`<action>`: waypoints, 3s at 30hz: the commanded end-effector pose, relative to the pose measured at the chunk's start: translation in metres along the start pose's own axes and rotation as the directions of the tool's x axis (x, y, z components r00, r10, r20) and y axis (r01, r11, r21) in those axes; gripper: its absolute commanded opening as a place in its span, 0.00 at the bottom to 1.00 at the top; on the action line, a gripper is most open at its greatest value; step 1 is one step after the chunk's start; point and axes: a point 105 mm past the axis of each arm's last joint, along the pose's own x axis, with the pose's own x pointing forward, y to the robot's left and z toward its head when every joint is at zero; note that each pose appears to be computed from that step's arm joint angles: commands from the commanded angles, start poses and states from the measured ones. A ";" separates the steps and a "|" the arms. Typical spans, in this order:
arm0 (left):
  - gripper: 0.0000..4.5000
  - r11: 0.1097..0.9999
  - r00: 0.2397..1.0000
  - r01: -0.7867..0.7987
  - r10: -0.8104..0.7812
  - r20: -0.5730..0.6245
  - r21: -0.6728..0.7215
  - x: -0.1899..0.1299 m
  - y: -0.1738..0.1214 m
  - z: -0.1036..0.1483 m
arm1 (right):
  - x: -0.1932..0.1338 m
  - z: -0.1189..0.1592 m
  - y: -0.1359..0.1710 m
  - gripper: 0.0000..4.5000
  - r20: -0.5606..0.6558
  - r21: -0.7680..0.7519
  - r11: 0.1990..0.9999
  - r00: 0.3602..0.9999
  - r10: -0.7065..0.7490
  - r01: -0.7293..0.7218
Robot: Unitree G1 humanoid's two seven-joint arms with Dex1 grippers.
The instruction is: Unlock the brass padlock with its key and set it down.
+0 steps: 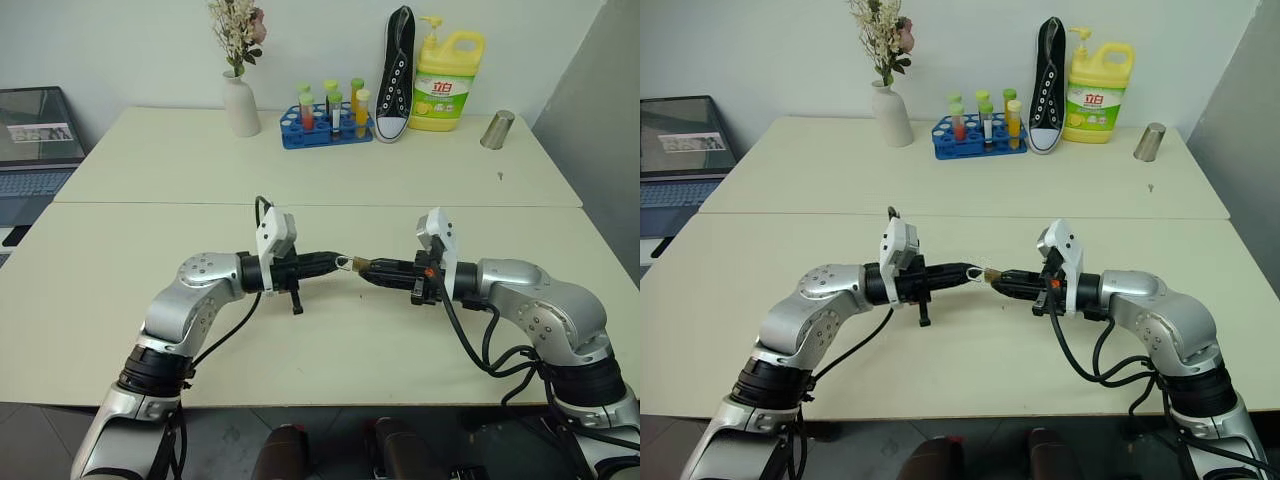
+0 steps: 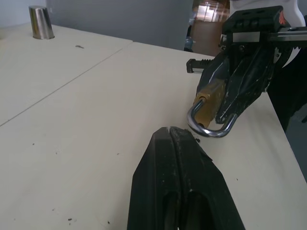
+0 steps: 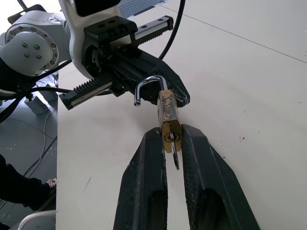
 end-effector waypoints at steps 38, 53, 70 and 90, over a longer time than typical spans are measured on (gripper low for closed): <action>0.00 0.991 0.992 -0.129 0.128 0.014 0.044 -0.004 0.022 0.021 | 0.001 0.004 0.003 0.02 0.010 -0.034 0.999 1.000 0.027 -0.026; 0.00 0.996 0.996 0.086 -0.087 -0.028 -0.023 -0.004 -0.017 0.012 | 0.000 0.004 0.004 0.02 0.008 -0.032 0.999 1.000 0.029 -0.029; 0.00 0.995 0.998 0.066 -0.064 0.026 -0.079 -0.006 -0.014 0.023 | 0.001 0.001 0.006 0.02 0.001 -0.029 0.999 0.999 0.039 -0.039; 0.00 0.999 0.999 0.027 -0.026 0.026 -0.045 -0.010 -0.010 0.030 | 0.001 -0.001 0.008 0.02 -0.008 -0.021 0.999 0.999 0.046 -0.046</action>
